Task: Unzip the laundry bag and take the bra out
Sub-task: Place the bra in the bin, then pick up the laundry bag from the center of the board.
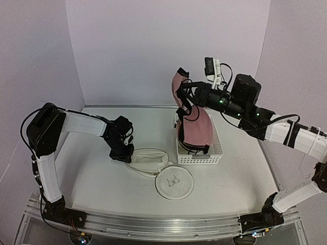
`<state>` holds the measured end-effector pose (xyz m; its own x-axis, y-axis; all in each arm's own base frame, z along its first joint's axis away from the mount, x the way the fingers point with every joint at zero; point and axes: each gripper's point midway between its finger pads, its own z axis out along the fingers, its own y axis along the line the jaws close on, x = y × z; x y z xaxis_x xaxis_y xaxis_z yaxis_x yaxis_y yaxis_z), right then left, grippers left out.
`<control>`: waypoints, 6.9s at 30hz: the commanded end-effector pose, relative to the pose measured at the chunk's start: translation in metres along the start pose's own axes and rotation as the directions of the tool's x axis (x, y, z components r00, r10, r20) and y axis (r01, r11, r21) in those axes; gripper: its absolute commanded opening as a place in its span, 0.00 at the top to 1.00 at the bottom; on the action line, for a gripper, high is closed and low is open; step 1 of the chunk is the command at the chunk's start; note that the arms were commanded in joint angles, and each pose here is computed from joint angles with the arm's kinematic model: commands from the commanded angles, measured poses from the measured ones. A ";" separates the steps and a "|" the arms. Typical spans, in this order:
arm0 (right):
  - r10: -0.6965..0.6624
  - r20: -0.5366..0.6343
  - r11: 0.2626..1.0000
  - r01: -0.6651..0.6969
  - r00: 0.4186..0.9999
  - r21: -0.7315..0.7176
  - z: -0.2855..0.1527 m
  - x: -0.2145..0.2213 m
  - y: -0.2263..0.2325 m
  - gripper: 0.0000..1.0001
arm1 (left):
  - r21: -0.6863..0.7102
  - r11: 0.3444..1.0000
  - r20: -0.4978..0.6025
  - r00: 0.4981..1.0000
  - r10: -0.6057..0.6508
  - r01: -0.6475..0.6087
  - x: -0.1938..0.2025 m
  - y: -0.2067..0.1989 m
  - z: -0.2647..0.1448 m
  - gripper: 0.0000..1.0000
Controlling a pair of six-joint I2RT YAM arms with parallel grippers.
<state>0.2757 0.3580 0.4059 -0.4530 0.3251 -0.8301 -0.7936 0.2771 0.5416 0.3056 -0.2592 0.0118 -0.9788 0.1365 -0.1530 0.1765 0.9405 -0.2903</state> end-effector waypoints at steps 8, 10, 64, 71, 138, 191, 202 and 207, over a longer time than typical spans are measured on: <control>-0.196 0.000 0.923 0.185 0.981 0.337 -0.038 -0.021 -0.038 1.00 | -0.061 0.998 0.083 0.996 0.029 -0.024 -0.020 0.002 -0.041 1.00; -0.209 -0.016 0.900 0.199 0.978 0.387 -0.041 -0.018 -0.049 1.00 | -0.076 0.997 0.090 0.995 0.035 -0.029 -0.021 0.003 -0.046 1.00; 0.220 -0.280 0.596 0.099 0.935 0.797 -0.019 0.099 -0.321 0.67 | -0.180 0.984 0.103 0.995 0.017 0.001 -0.004 0.025 -0.073 1.00; 0.189 -0.248 0.607 0.086 0.950 0.790 -0.029 0.069 -0.290 0.55 | -0.180 0.984 0.103 0.994 0.021 -0.002 -0.006 0.024 -0.072 1.00; 0.390 -0.489 0.860 -0.119 0.780 0.496 -0.115 0.344 -0.169 0.30 | -0.025 0.997 0.117 0.990 0.078 -0.075 0.047 0.033 0.009 1.00; 0.265 -0.820 0.888 0.202 0.508 0.412 -0.086 0.211 -0.094 1.00 | 0.135 0.973 0.551 0.830 0.086 -0.189 -0.004 -0.026 -0.153 0.42; 0.309 -0.808 0.894 0.137 0.501 0.427 -0.059 0.170 -0.081 1.00 | 0.382 0.793 0.541 0.811 0.225 -0.474 0.021 -0.101 -0.203 0.37; 0.436 -0.731 0.870 -0.037 0.524 0.492 -0.042 0.152 -0.067 1.00 | 0.423 0.734 0.542 0.798 0.266 -0.532 0.040 -0.114 -0.209 0.32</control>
<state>0.2434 0.3370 0.2087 -0.8237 -0.4552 -0.3380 -0.5659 0.6976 0.4394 0.2473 -0.2819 0.2003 -0.7376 0.1583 -0.6564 0.5909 0.6217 -0.5141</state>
